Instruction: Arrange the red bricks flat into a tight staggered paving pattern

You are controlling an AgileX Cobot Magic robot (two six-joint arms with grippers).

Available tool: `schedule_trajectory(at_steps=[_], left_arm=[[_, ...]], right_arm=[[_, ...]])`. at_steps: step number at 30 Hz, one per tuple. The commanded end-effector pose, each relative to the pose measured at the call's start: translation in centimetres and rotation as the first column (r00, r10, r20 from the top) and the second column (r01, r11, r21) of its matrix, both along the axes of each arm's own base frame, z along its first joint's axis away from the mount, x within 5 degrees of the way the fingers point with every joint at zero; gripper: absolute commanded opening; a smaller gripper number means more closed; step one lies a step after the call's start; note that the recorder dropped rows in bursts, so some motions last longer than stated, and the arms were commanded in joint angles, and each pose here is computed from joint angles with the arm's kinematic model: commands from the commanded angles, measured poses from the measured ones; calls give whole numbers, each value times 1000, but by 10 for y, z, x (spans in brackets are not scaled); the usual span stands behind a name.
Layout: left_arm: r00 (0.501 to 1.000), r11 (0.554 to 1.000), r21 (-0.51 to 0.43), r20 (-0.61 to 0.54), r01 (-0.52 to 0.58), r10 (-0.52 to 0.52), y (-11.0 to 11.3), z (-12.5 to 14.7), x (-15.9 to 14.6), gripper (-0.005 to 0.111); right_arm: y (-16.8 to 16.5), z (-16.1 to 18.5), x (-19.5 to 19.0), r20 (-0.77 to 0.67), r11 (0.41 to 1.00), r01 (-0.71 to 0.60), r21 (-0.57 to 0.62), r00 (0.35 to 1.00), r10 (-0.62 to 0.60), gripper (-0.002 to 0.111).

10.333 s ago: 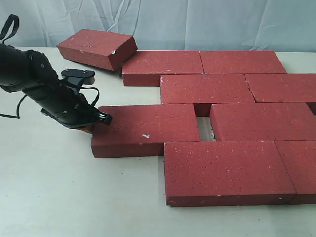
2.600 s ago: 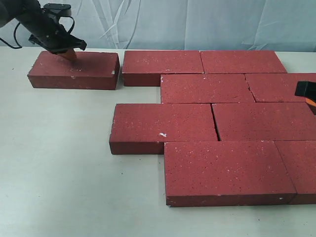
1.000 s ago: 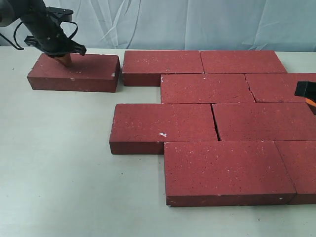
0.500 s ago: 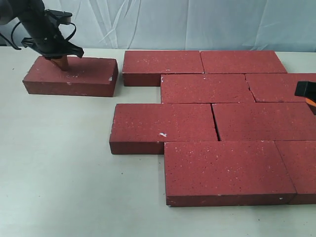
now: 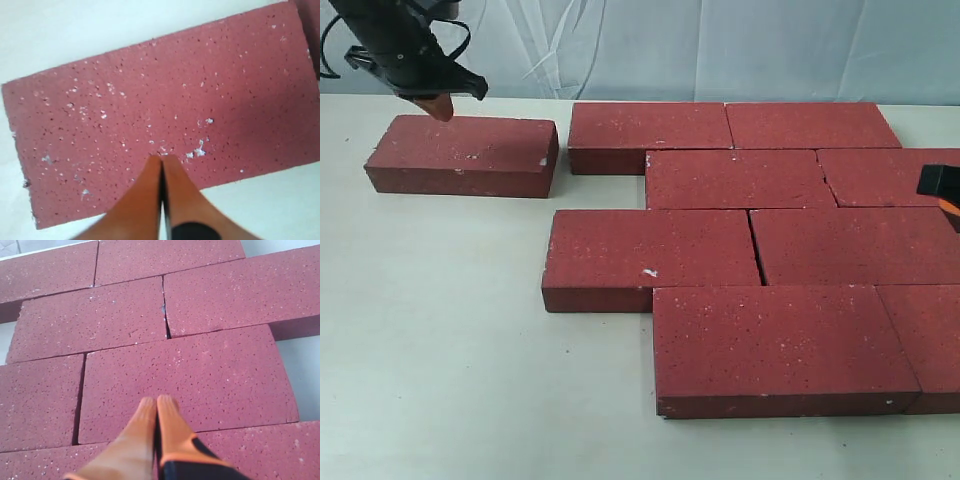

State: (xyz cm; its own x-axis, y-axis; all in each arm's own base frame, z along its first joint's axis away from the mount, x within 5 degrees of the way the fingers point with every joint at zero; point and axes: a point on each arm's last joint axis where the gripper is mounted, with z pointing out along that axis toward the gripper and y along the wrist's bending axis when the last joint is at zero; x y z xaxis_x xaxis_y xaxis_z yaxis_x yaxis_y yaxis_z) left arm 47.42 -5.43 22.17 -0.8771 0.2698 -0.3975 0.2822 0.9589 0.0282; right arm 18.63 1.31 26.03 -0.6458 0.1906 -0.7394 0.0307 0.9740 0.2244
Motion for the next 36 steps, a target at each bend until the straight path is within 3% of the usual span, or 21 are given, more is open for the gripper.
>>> schedule_trajectory(at_steps=[1,7,12,24,36], left_arm=[[982,997,-59,181,-46,56,-2,-4,-9,0],[987,990,-92,112,-106,117,-4,-64,2,0],[995,993,-69,20,-98,100,-4,-86,-2,0],[993,1000,-17,-115,-11,9,-1,-98,-29,0],[989,995,-95,-145,-41,27,-6,-94,-56,0]], right_arm=[[-1,2,1,9,1000,3,0,1000,-3,-1],[0,1,0,-3,1000,0,0,1000,0,-1],[-1,2,1,1,1000,1,0,1000,-1,-1],[-1,2,1,1,1000,1,0,1000,-1,-1],[0,2,1,3,1000,3,5,1000,-3,-1]])
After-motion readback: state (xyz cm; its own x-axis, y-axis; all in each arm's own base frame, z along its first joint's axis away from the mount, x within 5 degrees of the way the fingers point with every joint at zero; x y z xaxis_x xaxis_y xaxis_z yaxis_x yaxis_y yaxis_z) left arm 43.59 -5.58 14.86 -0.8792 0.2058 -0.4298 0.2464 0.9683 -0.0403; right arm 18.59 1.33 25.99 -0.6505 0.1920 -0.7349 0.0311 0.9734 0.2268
